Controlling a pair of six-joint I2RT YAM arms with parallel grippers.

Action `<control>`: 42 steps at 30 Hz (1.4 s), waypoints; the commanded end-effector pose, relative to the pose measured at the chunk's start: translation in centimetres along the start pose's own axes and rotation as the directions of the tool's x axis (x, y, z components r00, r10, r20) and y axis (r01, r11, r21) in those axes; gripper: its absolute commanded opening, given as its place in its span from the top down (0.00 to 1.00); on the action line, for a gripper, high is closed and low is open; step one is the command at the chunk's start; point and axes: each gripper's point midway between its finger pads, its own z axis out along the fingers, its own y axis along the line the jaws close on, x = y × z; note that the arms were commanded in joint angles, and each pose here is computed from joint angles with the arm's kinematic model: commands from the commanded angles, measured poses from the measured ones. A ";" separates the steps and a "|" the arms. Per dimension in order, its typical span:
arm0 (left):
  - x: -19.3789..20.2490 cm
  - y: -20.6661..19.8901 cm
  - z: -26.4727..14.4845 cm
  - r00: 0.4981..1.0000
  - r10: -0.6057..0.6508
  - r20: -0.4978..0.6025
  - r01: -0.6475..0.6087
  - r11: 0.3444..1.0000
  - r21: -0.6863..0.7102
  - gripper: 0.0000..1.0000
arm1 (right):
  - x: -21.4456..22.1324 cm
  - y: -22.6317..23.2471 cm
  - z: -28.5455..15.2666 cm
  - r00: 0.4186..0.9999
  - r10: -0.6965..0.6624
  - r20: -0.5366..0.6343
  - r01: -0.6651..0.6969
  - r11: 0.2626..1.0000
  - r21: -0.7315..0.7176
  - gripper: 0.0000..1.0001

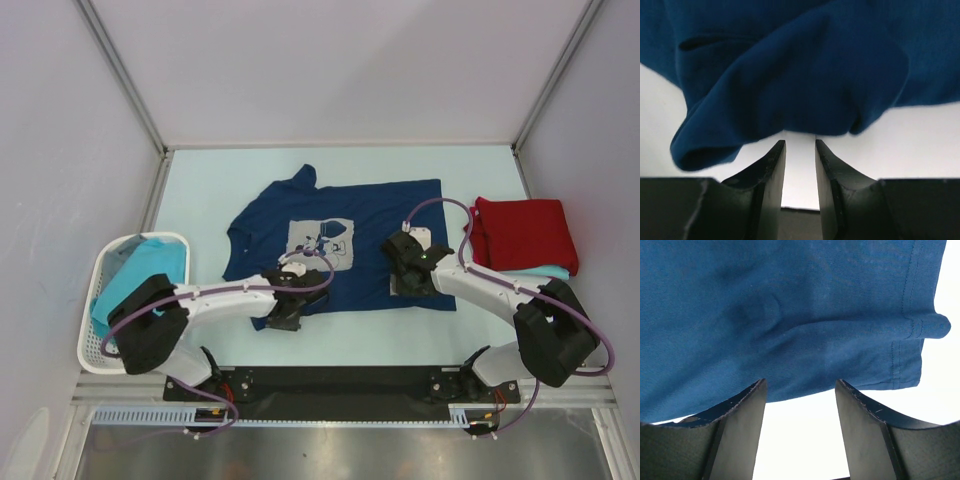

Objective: Fold and stack the t-shirts
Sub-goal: Flatten out the tshirt

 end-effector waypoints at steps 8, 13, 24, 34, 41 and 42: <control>-7.9 1.1 0.4 0.986 -0.089 0.142 0.094 0.995 -0.027 0.64 | -1.0 0.0 -0.3 0.999 0.008 0.034 -0.009 1.000 0.002 0.37; -10.3 2.1 -0.2 0.976 -0.104 0.190 0.114 0.993 -0.038 0.65 | -1.0 -0.2 -0.3 0.999 0.008 0.034 -0.008 1.000 0.003 0.37; -12.7 2.1 -2.2 0.960 -0.141 0.240 0.146 0.989 -0.001 0.65 | -1.1 -0.4 -0.3 0.999 0.010 0.038 -0.010 1.000 -0.002 0.37; -13.7 3.5 0.8 0.962 -0.193 0.191 0.204 0.978 -0.040 0.62 | -1.6 0.0 -0.3 0.999 0.007 0.043 -0.007 1.000 -0.016 0.38; -13.0 1.8 1.8 0.981 -0.163 0.103 0.162 0.987 0.018 0.70 | -1.5 -0.4 -0.5 0.999 0.010 0.046 -0.009 1.000 -0.010 0.38; -12.5 1.7 1.7 0.982 -0.160 0.105 0.158 0.987 0.023 0.70 | -1.4 -0.5 -0.4 0.999 0.011 0.044 -0.011 1.000 -0.008 0.37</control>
